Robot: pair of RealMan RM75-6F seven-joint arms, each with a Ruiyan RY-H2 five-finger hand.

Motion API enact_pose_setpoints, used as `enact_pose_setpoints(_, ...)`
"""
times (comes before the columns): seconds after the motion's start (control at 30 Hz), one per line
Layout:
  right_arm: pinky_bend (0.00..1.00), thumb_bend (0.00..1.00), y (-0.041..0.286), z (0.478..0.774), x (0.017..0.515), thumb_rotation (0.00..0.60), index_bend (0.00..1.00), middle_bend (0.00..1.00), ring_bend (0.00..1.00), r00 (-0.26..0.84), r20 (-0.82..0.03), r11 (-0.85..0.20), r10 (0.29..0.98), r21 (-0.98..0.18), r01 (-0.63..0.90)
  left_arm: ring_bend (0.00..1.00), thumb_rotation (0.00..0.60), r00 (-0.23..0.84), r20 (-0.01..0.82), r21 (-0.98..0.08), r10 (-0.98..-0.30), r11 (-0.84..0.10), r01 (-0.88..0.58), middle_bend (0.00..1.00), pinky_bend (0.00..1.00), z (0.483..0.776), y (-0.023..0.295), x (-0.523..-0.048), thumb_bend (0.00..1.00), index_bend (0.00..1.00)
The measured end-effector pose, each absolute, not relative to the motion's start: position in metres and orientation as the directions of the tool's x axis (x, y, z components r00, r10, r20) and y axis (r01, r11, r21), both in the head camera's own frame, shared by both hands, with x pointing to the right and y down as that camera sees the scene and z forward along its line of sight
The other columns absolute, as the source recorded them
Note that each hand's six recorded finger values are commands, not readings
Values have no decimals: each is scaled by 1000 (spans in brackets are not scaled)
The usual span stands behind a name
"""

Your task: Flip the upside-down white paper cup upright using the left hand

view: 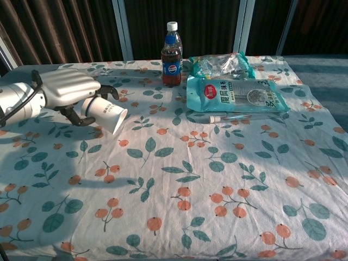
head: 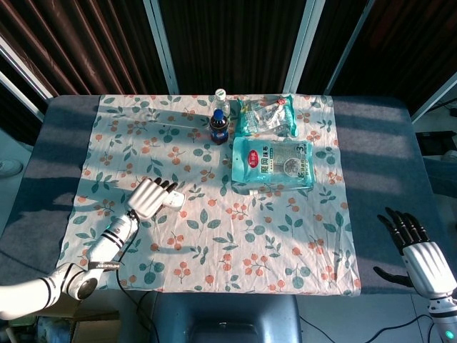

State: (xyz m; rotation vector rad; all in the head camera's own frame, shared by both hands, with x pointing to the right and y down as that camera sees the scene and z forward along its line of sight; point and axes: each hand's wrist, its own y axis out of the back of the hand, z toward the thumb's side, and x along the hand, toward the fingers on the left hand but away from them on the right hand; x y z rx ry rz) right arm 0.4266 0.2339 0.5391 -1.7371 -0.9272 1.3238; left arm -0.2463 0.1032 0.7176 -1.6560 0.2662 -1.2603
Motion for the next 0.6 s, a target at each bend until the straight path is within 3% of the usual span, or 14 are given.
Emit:
enact_pose_setpoints(0.17, 181, 58, 234, 540, 427, 600, 0, 0, 0, 202, -435, -460, 878, -882, 101, 443, 600, 385, 638, -768, -668, -589, 250, 374, 599, 733, 107, -253, 449, 148)
enact_pose_setpoints(0.3, 181, 58, 235, 540, 427, 600, 0, 0, 0, 202, -436, -462, 877, -881, 101, 402, 600, 358, 651, -757, -669, -607, 241, 342, 583, 743, 109, -258, 448, 120)
enact_pose_setpoints(0.47, 181, 58, 235, 540, 427, 600, 0, 0, 0, 203, -437, -462, 876, -881, 100, 264, 600, 340, 672, -740, -658, -616, 271, 220, 495, 750, 113, -262, 442, 7)
enact_pose_setpoints(0.6, 181, 59, 236, 540, 427, 600, 0, 0, 0, 203, -438, -464, 876, -880, 99, 139, 600, 323, 689, -724, -648, -622, 298, 115, 384, 752, 114, -265, 443, 0)
